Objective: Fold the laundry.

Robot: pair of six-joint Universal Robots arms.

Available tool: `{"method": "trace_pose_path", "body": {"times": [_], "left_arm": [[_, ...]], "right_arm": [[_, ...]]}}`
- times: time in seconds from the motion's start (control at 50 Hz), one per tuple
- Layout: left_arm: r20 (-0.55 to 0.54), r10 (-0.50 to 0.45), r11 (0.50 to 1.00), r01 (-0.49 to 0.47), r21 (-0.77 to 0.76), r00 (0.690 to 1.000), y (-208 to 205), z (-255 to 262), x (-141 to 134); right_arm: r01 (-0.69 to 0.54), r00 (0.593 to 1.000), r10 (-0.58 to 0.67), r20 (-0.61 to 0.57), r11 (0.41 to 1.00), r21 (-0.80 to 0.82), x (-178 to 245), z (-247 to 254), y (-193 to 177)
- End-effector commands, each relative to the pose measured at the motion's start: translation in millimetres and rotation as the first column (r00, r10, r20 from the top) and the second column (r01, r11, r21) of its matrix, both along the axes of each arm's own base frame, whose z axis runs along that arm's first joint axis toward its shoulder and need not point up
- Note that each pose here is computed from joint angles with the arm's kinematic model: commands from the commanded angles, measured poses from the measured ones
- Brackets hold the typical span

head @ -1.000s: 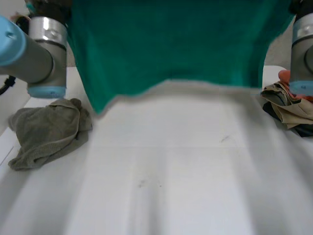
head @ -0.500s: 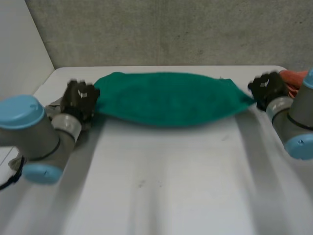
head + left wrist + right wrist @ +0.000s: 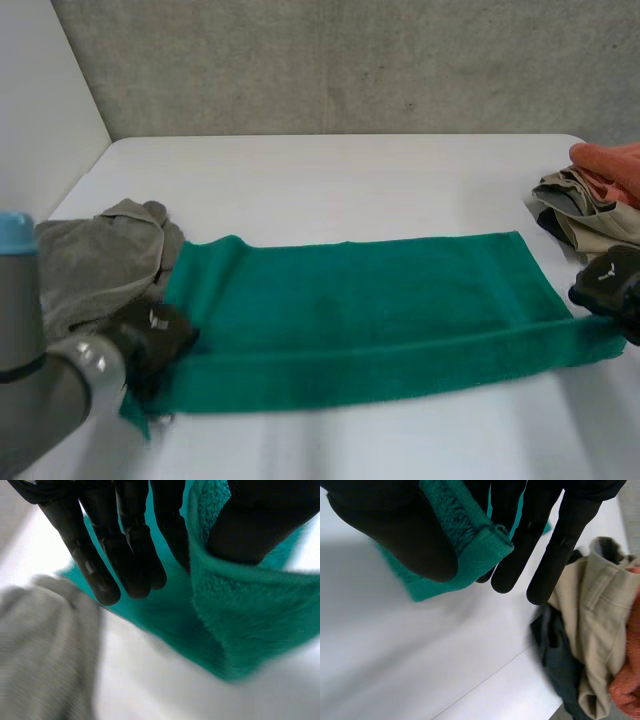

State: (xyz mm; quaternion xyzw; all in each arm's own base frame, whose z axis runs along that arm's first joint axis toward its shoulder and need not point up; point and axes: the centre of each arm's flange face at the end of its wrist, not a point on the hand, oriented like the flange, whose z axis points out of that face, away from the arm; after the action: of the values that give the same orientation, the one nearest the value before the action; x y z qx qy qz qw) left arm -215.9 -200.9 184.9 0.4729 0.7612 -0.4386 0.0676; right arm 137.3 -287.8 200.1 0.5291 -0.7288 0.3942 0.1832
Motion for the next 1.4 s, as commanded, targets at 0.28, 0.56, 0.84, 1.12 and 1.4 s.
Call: {"method": "trace_pose_path", "body": {"times": [0.28,0.56,0.84,1.12,1.4], "left_arm": [[-0.063,-0.03,0.835,-0.01,-0.551,0.998,-171,-7,-59],[-0.41,-0.266,0.216,-0.361,-0.907,0.872,-193,220,-44],[-0.363,-0.084,0.621,-0.236,-0.747,0.928,-184,81,-34],[-0.239,-0.034,0.896,-0.076,-0.437,0.97,-110,-31,-25],[0.136,-0.049,0.972,0.016,0.234,0.99,31,-16,20]], "right_arm": [[0.057,0.974,0.072,0.216,0.842,-0.536,68,-1,-125],[0.374,0.819,0.32,0.477,0.333,-0.865,69,190,-140],[0.252,0.849,0.211,0.485,0.645,-0.721,76,86,-137],[0.119,0.94,-0.019,0.339,0.953,-0.278,67,-41,-86],[-0.01,0.993,0.019,-0.114,0.996,0.086,-5,-21,14]]}}
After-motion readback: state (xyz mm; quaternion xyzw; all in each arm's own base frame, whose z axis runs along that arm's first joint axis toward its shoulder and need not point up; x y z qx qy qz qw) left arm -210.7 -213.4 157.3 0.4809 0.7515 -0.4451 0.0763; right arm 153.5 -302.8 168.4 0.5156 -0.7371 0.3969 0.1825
